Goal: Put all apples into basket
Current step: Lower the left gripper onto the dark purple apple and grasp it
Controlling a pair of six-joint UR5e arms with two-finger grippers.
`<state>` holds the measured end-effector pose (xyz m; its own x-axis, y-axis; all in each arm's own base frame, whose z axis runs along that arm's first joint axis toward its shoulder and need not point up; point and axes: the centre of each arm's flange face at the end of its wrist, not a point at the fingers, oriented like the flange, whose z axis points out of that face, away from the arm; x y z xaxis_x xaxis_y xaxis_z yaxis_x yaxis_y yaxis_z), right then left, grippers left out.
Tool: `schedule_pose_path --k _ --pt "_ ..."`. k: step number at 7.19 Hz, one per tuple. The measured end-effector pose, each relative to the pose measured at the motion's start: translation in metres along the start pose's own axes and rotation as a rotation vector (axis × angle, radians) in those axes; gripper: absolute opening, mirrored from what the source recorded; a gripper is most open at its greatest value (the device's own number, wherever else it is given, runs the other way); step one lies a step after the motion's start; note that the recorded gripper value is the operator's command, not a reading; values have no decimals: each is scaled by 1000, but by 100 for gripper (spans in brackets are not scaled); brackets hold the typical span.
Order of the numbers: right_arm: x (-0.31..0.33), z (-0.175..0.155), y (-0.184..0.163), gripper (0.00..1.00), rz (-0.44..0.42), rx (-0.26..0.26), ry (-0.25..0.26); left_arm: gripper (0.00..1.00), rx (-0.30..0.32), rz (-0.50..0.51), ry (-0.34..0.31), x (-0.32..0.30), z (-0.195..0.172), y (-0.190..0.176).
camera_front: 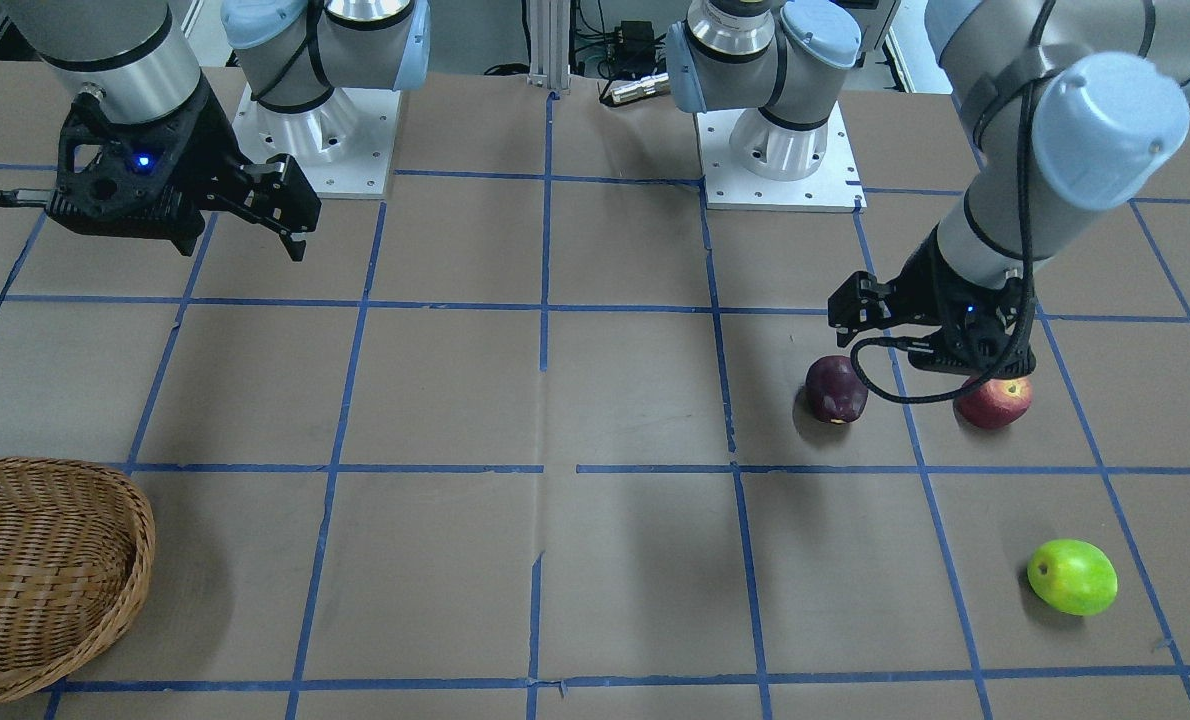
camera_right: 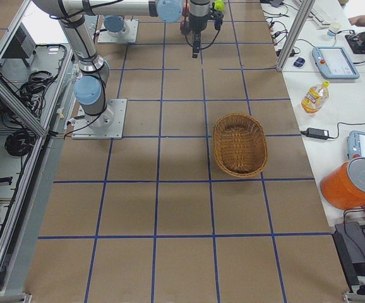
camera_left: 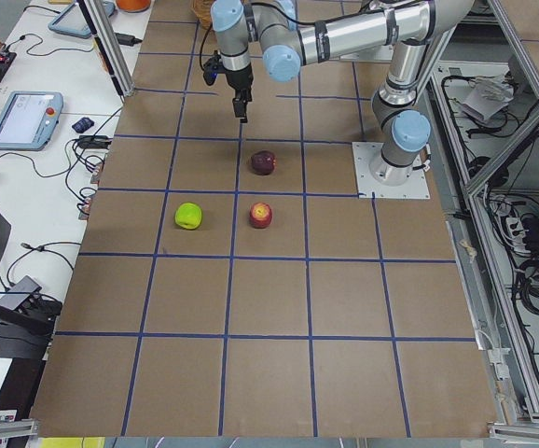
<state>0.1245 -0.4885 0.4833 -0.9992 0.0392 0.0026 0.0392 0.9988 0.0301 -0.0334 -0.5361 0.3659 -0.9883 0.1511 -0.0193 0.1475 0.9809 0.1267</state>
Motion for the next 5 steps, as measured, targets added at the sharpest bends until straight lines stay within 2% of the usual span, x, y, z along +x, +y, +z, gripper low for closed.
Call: schedule_pose_path --k 3,5 --pt "-2 2 1 100 1 -5 -1 100 -18 83 -38 -4 113 1" --pt "-2 4 2 100 2 -9 0 100 -95 118 -69 -5 154 9"
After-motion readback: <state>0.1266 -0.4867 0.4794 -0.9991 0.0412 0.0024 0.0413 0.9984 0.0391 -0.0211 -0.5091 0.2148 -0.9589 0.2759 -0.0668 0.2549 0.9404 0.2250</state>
